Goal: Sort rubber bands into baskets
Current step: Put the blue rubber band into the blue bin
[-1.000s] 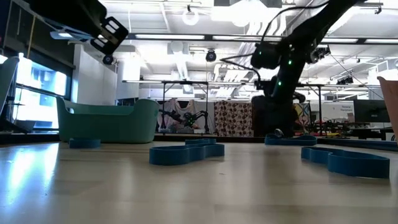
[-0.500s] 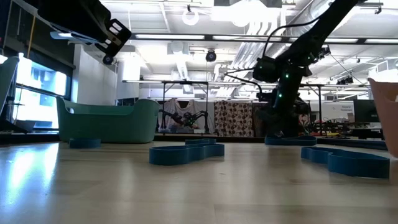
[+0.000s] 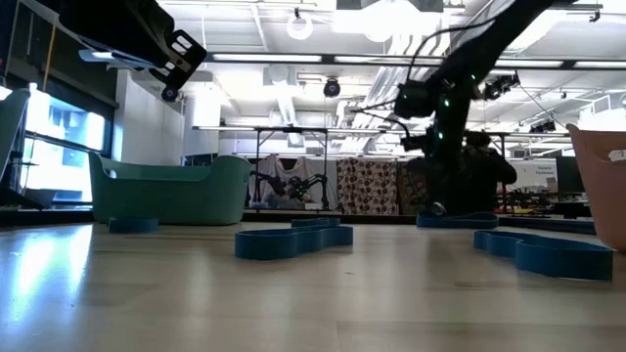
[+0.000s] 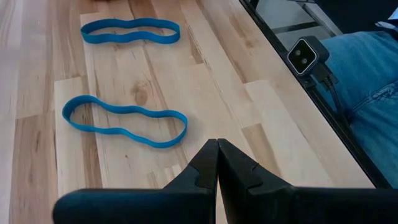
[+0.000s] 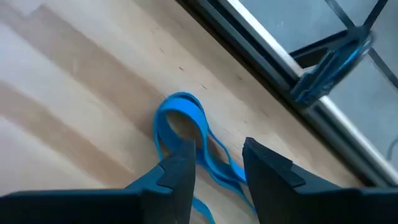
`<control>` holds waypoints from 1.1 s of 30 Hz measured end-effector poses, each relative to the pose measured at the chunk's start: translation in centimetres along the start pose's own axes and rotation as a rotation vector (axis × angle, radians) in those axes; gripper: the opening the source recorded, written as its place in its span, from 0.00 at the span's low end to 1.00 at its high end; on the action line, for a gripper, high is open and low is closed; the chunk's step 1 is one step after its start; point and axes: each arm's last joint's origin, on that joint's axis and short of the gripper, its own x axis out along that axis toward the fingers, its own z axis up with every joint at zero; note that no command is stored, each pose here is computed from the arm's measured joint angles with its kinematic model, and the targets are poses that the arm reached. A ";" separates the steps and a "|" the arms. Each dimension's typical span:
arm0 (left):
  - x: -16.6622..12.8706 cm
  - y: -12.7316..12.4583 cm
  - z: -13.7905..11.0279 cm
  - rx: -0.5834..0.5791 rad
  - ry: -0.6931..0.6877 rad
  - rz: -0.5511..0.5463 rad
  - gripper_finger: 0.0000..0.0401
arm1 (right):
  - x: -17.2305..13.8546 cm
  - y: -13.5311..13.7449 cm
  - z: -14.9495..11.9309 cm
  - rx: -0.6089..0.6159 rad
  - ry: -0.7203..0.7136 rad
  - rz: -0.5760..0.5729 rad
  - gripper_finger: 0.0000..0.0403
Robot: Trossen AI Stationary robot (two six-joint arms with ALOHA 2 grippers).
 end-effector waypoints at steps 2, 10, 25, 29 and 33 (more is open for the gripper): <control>0.0 0.0 0.0 0.000 0.000 0.000 0.00 | -1.0 -0.1 0.8 -0.047 0.013 0.010 0.33; 0.0 0.0 -0.1 0.002 0.006 0.000 0.00 | -2.3 -0.2 3.3 -0.291 0.017 0.118 0.44; 0.0 0.0 -0.5 0.001 0.054 0.003 0.00 | 2.2 2.2 5.5 -0.618 0.283 0.040 0.45; 0.0 0.0 -0.6 0.006 0.057 0.004 0.00 | 2.7 2.4 5.4 -0.646 0.300 0.047 0.45; 0.0 0.0 -0.6 0.013 0.057 0.004 0.00 | 3.5 2.7 5.1 -0.681 0.339 0.059 0.45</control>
